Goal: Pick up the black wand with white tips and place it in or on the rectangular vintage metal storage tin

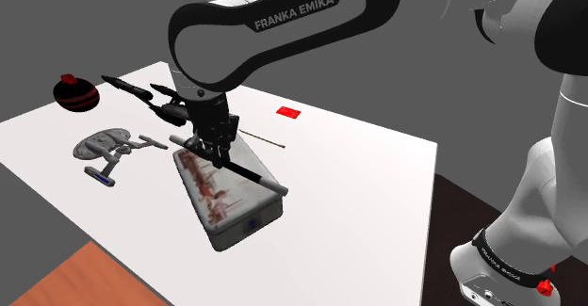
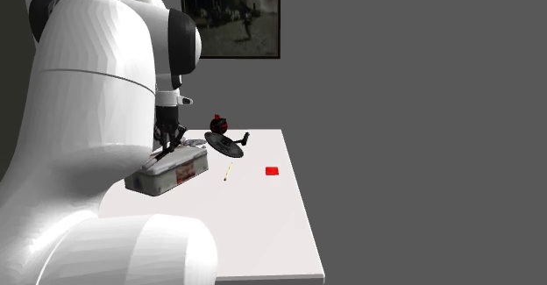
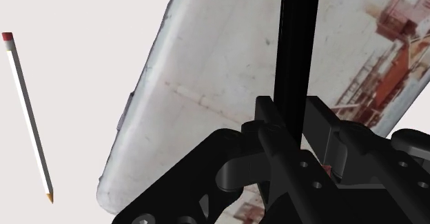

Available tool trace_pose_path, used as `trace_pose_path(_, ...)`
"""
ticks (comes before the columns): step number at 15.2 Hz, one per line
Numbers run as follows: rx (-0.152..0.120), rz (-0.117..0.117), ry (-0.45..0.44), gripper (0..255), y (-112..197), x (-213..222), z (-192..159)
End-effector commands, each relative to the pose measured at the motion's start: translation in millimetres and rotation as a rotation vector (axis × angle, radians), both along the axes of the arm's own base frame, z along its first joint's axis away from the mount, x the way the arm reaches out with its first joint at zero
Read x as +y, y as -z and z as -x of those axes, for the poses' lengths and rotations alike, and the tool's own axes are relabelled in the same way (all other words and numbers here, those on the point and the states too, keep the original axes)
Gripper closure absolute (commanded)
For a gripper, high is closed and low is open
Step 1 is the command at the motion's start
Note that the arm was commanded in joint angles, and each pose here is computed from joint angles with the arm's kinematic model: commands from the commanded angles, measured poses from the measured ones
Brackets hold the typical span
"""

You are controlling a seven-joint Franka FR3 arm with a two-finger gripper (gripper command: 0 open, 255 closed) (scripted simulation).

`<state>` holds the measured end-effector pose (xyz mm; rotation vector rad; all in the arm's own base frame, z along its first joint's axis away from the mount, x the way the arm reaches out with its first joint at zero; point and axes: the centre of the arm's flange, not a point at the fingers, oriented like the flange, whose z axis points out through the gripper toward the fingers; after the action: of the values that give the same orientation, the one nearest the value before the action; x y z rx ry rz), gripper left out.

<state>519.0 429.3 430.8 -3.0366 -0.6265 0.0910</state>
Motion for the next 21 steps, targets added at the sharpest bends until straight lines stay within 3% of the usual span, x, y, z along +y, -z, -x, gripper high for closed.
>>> trace_pose_path(1,0.000,0.000,0.000,255,0,0,0)
trace_pose_path(4,0.000,0.000,0.000,255,0,0,0)
trace_pose_path(5,0.000,0.000,0.000,0,0,0,0)
trace_pose_path(10,0.000,0.000,0.000,0,0,0,0)
trace_pose_path(14,0.000,0.000,0.000,0,-50,-1,-3)
trace_pose_path(21,0.000,0.000,0.000,0,-50,-1,-3)
